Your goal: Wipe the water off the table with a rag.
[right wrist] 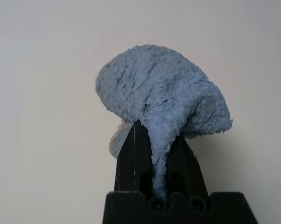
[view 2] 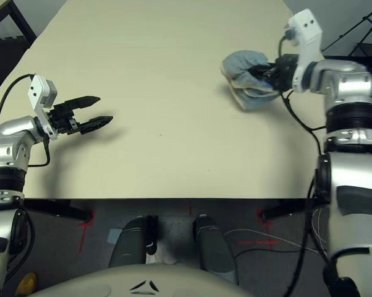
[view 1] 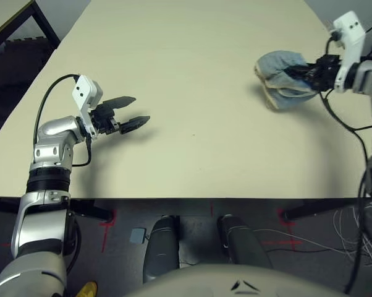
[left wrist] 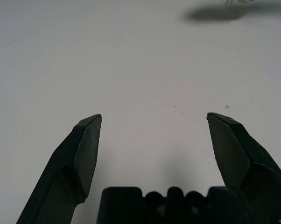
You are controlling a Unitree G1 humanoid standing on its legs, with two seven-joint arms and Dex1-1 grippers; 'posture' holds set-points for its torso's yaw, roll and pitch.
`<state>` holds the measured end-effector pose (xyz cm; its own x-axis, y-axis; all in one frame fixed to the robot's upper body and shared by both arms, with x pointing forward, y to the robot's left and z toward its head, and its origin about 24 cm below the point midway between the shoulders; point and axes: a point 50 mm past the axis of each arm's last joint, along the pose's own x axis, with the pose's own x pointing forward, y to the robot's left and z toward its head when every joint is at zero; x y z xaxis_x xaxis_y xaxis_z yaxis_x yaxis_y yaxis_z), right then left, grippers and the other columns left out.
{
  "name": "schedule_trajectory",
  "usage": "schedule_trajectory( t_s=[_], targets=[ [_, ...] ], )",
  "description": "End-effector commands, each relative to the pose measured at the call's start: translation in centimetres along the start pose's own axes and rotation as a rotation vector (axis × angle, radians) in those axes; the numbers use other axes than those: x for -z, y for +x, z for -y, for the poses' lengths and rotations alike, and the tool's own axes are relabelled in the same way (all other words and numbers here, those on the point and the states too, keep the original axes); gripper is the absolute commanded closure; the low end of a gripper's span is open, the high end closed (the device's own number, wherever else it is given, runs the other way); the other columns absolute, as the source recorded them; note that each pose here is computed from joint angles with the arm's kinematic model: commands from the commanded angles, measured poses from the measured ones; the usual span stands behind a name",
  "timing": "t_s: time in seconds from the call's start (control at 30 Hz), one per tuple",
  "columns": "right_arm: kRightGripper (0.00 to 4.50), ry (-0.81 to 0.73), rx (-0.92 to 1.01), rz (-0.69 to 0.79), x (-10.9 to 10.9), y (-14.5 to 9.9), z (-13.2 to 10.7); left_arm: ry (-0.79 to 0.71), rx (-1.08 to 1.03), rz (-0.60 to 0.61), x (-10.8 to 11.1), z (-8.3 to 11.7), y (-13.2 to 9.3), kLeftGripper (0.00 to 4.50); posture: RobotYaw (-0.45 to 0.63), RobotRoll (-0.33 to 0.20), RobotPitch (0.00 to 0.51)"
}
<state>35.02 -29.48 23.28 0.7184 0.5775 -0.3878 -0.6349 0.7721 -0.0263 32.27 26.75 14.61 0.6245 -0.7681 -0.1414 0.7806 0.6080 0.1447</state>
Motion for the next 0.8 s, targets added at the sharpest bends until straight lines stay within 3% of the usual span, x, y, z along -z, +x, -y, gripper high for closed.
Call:
schedule_trajectory(
  t_s=[0.03, 0.3, 0.53, 0.8],
  targets=[
    [4.50, 0.022, -0.022, -0.084, 1.5, -0.9, 0.2, 0.011, 0.008, -0.009, 0.0, 0.0, 0.2, 0.00, -0.14, 0.000, 0.107],
    [4.50, 0.082, -0.033, -0.152, 4.1, 0.3, 0.2, 0.013, 0.002, -0.010, 0.1, 0.2, -0.2, 0.00, -0.11, 0.000, 0.103],
    [4.50, -0.008, 0.258, -0.200, 7.5, 1.3, 2.4, 0.023, -0.018, -0.014, -0.2, 0.0, -0.9, 0.00, -0.09, 0.000, 0.104],
    [4.50, -0.054, 0.368, -0.185, 8.4, 1.8, 2.9, 0.026, -0.031, -0.019, -0.3, 0.2, -1.5, 0.00, -0.07, 0.000, 0.099]
  ],
)
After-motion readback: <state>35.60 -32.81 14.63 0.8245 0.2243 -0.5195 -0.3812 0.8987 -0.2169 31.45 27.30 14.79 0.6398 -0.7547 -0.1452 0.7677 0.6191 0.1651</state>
